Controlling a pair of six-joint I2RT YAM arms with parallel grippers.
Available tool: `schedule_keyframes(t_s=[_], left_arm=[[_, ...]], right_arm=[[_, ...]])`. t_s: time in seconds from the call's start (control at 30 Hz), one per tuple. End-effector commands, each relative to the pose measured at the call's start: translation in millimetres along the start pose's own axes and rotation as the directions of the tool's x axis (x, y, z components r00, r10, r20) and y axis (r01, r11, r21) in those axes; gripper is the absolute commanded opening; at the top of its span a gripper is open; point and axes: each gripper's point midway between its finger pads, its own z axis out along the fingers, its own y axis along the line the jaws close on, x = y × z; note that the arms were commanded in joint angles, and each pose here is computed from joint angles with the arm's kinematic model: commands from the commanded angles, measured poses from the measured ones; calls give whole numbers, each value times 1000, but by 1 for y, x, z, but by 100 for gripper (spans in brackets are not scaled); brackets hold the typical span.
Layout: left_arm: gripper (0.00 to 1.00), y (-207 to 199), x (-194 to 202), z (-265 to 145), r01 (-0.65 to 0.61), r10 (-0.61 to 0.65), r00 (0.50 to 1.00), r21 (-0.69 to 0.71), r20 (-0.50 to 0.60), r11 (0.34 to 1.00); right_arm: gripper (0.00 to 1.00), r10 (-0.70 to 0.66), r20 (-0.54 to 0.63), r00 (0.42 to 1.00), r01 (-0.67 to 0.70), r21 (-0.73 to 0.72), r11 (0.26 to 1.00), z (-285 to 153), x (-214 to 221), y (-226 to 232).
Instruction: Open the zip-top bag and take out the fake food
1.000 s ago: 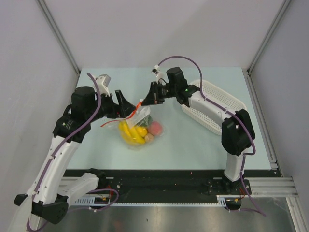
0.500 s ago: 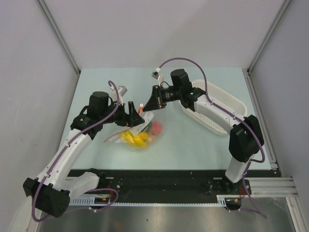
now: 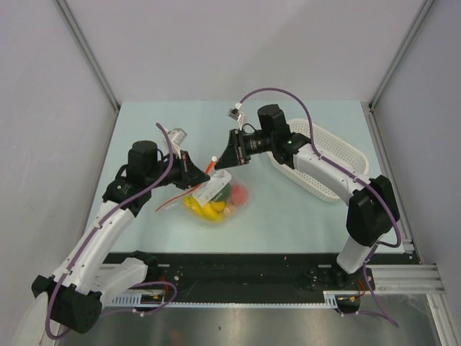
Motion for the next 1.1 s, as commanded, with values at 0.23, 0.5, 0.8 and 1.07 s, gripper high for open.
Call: schedule_keyframes(t_s=[0.23,0.5,0.8,1.07], left_arm=[[0,-17,-7,-12,-70,63,994,71,90,995],[73,-23,-34,-20,-9,5,986,22,168,1000],[73,-28,-72,-31,-9,11,945,-7,328,1000],[74,-21,-61,-25,-8,-1,967,32,253,999]], right_arm=[[7,-18,18,1000,20,-101,995,-3,-6,27],[0,-12,21,1000,13,-48,999,-8,0,30],[0,14,-27,1000,-15,-38,999,-12,16,26],[0,-46,-52,998,37,-154,987,-13,18,42]])
